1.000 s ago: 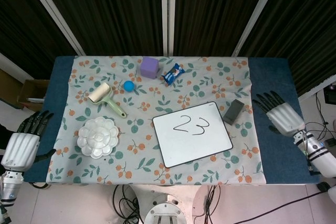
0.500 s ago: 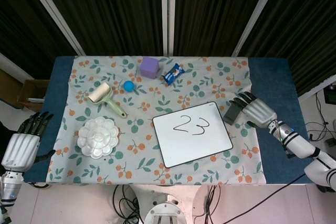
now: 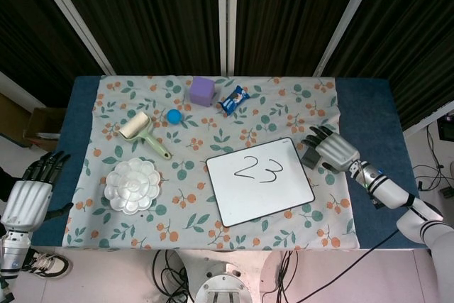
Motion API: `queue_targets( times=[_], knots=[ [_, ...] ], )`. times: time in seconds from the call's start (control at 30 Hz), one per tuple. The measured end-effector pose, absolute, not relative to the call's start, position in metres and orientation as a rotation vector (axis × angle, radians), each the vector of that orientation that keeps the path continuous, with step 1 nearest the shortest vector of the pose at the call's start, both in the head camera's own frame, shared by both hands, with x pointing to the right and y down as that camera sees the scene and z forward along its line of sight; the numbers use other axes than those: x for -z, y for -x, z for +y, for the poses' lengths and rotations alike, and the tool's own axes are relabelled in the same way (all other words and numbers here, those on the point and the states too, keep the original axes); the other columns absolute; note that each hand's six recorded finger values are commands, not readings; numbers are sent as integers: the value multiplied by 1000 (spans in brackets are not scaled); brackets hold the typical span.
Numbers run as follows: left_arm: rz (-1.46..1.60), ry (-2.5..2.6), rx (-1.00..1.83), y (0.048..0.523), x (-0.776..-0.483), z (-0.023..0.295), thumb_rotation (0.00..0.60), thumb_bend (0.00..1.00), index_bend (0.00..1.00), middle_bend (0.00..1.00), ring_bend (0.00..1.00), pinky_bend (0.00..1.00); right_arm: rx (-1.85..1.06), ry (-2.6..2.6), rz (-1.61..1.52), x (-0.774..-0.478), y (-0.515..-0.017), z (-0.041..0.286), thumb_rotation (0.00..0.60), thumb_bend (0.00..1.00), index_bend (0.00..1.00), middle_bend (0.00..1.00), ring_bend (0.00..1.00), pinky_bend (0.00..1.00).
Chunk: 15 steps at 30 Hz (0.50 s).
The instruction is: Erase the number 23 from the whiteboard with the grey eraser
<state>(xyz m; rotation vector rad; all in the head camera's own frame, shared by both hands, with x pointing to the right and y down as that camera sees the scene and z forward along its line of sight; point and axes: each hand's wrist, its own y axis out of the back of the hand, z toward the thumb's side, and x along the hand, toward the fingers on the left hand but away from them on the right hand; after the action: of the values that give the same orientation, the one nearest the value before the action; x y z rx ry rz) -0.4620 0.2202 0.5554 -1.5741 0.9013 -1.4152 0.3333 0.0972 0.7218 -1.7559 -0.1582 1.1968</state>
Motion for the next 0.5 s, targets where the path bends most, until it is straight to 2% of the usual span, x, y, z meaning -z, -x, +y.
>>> queue_targets(
  times=[0.3,0.5],
  knots=[
    [906,1572,1418,465,-555,220,600,0,73,72,36,161,-1191,1763,-156,-727,-329,98,600,194,311,257,142,204],
    [908,1575,1417,465,-556,220,600,0,73,72,36,161,-1187,1765,-145,-729,-327,100,600,202,346,277,163,219]
  ],
)
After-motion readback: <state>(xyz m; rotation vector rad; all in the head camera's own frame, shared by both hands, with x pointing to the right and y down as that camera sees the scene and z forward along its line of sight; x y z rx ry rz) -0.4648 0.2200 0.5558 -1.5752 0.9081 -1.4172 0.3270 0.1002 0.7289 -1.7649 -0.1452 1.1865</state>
